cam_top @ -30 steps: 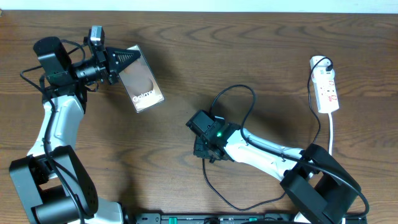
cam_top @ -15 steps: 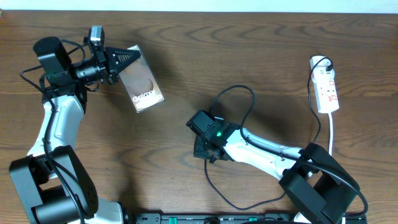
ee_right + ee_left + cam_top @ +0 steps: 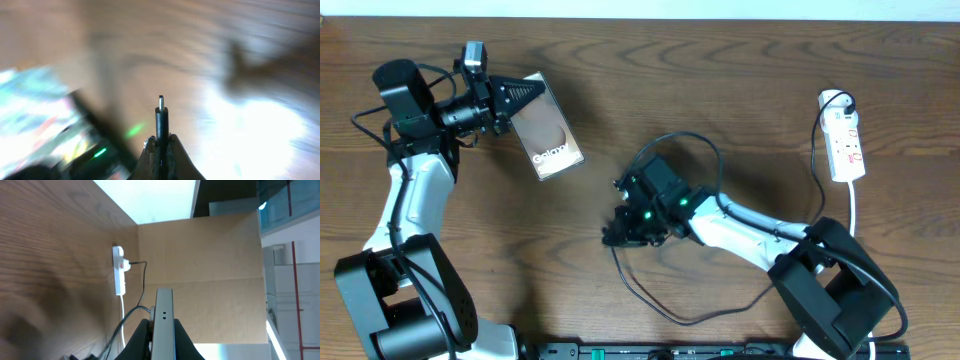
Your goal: Plug charger to phone and switch on socket
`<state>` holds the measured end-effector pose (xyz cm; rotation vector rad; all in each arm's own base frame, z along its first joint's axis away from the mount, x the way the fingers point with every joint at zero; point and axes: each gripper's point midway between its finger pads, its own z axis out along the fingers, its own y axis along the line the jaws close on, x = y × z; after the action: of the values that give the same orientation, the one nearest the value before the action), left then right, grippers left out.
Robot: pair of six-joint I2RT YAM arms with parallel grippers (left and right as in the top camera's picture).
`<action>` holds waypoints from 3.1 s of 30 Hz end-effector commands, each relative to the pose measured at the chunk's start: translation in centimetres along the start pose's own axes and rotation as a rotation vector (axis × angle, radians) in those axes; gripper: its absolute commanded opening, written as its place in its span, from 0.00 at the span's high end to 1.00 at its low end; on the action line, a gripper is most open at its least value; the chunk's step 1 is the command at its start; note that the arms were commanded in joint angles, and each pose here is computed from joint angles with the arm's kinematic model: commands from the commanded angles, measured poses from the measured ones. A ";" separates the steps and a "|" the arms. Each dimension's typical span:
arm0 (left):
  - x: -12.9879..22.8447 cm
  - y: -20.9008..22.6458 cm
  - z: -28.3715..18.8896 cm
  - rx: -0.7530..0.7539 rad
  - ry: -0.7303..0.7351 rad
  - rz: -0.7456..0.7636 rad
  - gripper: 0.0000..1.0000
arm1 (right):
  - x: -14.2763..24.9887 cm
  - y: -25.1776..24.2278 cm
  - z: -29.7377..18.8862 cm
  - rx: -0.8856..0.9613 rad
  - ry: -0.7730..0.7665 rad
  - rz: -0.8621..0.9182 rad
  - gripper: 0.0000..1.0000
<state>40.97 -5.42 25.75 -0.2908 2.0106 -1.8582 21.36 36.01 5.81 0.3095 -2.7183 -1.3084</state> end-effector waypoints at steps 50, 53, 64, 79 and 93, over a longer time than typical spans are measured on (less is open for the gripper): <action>-2.7 -6.4 -1.5 0.078 -0.131 0.208 0.93 | -5.7 15.8 -9.9 -0.685 -0.249 -0.498 0.99; -2.7 -6.4 -1.5 0.078 -0.132 0.208 0.92 | -6.0 15.8 -10.1 -0.684 -0.267 -0.499 0.99; -1.5 -6.4 -0.8 0.080 -0.066 0.251 0.93 | -6.3 16.2 -10.6 -0.698 -0.295 -0.515 0.99; -0.9 -6.5 0.3 0.088 -0.039 0.250 0.93 | -6.4 16.2 -10.6 -0.697 -0.303 -0.512 0.99; -0.8 -6.5 0.3 0.089 -0.028 0.189 0.93 | -6.8 16.0 -10.9 -0.693 -0.313 -0.508 0.99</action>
<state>41.78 -5.61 31.30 -0.1263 1.8528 -1.7917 26.96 39.16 24.91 0.8314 -2.2213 -2.4841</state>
